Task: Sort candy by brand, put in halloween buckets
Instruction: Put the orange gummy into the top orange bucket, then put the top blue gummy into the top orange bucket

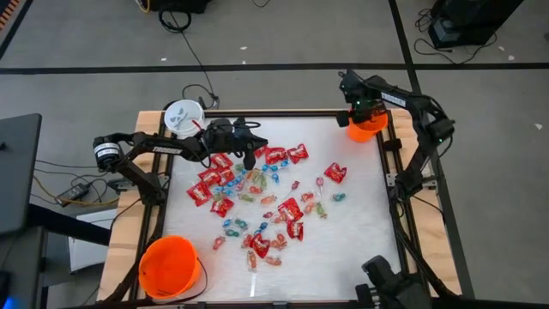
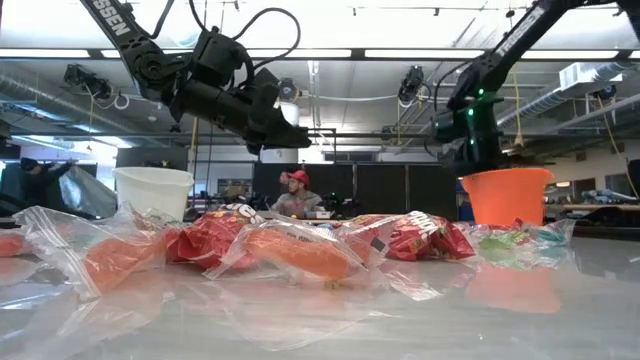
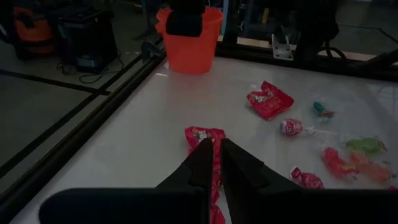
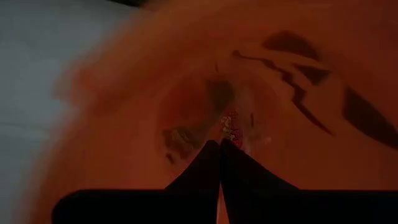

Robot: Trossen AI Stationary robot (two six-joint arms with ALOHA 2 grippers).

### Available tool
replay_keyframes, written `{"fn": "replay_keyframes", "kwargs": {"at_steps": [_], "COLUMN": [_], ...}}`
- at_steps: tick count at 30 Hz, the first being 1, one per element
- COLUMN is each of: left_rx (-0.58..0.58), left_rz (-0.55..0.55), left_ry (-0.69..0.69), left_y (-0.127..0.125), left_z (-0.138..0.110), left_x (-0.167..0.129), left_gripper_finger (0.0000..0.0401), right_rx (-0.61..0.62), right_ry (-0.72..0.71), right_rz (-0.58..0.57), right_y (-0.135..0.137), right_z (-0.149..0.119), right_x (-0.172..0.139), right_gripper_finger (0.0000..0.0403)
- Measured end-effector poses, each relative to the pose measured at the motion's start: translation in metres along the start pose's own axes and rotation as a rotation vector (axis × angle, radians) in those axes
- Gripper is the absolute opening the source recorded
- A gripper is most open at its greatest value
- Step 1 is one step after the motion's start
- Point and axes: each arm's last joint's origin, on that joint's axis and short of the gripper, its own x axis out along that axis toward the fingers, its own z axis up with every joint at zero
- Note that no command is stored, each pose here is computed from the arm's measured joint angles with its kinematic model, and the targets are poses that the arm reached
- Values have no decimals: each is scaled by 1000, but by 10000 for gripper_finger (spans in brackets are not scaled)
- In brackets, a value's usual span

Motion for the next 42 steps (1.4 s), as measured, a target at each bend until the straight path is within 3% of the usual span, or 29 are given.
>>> {"fn": "replay_keyframes", "kwargs": {"at_steps": [8, 17, 23, 31, 38, 42], "left_rx": [0, -1, -1, -1, -4, -3], "left_rz": [0, 0, 0, 0, 35, 37], "left_ry": [13, 13, 12, 13, 27, 22], "left_y": [0, 0, 0, 0, 1, 1], "left_z": [-1, -1, -1, -1, -3, -2], "left_x": [0, 0, 0, 0, 0, 0], "left_gripper_finger": [37, 37, 37, 37, 37, 37], "right_rx": [-55, -38, -109, -337, -541, -667], "right_ry": [-54, -212, -346, -395, -257, -256], "right_rz": [25, 71, 134, 276, 391, 447], "right_y": [2, -11, -5, 38, 84, 106], "right_z": [-1, -18, -44, -96, -153, -186], "right_x": [-10, -58, -98, -124, -93, -75], "right_gripper_finger": [62, 154, 174, 172, 172, 172]}}
